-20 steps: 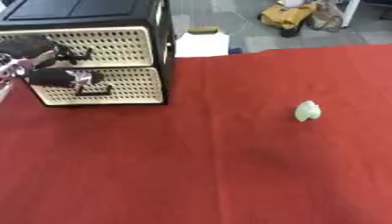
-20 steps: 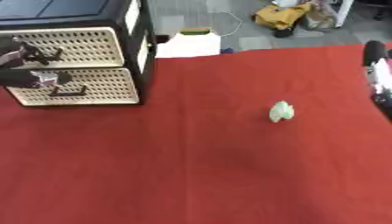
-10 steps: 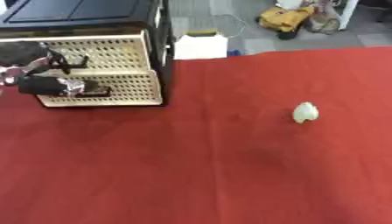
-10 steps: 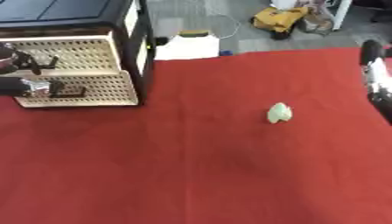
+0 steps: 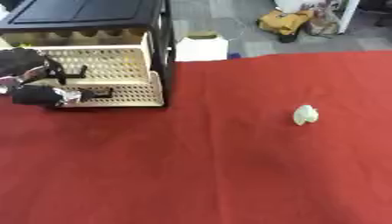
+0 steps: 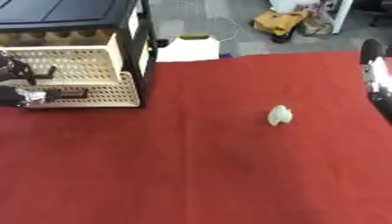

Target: Pick up objects from table and place into drawer.

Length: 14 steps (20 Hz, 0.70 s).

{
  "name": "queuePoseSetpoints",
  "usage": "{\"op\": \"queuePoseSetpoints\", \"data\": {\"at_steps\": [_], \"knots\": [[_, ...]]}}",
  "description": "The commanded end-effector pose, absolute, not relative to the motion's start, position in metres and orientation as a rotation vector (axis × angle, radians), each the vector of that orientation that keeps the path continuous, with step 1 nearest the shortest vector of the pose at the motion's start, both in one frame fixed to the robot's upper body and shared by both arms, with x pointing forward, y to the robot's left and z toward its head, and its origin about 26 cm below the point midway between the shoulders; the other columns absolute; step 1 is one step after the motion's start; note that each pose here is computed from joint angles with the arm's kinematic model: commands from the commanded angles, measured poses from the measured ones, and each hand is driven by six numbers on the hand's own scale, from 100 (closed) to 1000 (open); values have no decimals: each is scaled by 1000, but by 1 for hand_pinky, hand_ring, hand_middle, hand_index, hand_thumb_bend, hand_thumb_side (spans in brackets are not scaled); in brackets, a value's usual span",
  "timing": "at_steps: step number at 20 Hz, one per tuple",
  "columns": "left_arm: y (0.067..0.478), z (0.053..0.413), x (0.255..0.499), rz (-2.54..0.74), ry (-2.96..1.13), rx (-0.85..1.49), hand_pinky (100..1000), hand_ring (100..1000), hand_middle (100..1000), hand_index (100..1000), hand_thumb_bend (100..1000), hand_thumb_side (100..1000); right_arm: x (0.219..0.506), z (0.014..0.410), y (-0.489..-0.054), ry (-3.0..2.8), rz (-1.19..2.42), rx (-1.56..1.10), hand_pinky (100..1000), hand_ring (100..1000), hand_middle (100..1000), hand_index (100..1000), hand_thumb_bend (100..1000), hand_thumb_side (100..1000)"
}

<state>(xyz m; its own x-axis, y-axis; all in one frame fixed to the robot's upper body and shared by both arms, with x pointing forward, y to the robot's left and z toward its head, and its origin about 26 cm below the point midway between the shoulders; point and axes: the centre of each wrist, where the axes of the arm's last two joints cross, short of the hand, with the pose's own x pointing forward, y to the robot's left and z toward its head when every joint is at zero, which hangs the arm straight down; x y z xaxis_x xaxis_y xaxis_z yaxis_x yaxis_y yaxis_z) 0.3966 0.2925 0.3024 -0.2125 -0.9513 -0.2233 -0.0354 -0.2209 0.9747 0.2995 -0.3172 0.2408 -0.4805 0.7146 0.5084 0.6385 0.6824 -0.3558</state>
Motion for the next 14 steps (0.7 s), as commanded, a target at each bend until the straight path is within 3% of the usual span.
{"op": "queuePoseSetpoints", "data": {"at_steps": [1,14], "knots": [[301,315,386,-1523,-1267,1335,100,100,100,669,523,1000,296,248,-318,-2279,145,-1050,718,821,545,811,350,703],[300,308,364,-1518,-1312,1324,100,100,100,665,501,1000,296,248,-318,-2280,137,-1045,718,821,545,811,344,701]]}}
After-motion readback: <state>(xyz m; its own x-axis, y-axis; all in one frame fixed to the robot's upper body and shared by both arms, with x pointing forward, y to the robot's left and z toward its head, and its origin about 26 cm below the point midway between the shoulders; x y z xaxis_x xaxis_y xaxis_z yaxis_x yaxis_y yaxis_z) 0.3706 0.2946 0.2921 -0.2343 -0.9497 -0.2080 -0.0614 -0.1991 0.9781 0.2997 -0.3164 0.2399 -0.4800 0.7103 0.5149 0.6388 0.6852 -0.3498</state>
